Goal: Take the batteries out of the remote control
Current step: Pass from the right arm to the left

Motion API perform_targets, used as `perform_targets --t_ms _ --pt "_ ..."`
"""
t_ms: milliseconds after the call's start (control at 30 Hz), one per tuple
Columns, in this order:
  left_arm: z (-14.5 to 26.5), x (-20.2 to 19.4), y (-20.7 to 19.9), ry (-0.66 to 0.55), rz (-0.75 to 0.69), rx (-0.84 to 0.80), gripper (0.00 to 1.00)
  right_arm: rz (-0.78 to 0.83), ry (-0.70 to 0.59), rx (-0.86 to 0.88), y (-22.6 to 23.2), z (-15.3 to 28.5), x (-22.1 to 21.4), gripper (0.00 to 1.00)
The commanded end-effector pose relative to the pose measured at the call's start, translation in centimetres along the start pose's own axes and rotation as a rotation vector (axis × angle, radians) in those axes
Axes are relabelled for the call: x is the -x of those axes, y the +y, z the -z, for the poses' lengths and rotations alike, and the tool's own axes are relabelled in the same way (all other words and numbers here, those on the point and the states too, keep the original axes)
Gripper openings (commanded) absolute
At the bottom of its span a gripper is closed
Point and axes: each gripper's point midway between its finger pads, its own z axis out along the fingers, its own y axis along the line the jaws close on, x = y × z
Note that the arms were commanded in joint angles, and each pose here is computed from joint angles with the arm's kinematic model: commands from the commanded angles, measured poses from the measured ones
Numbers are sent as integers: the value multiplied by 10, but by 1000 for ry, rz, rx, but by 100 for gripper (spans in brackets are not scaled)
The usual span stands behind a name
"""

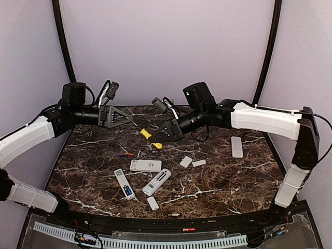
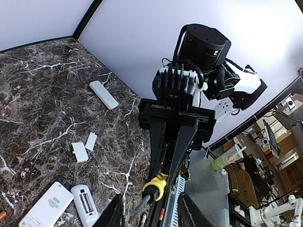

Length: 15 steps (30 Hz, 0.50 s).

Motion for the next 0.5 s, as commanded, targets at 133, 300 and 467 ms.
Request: perform_targets --t_ms 133,300,467 --pt "-4 -2 8 -7 43 0 30 85 -62 29 13 1 19 0" --pt "-5 2 4 -23 50 -28 19 77 -57 29 7 -3 17 0" --pt "-5 1 5 -25 64 -29 9 78 -60 22 4 -5 17 0"
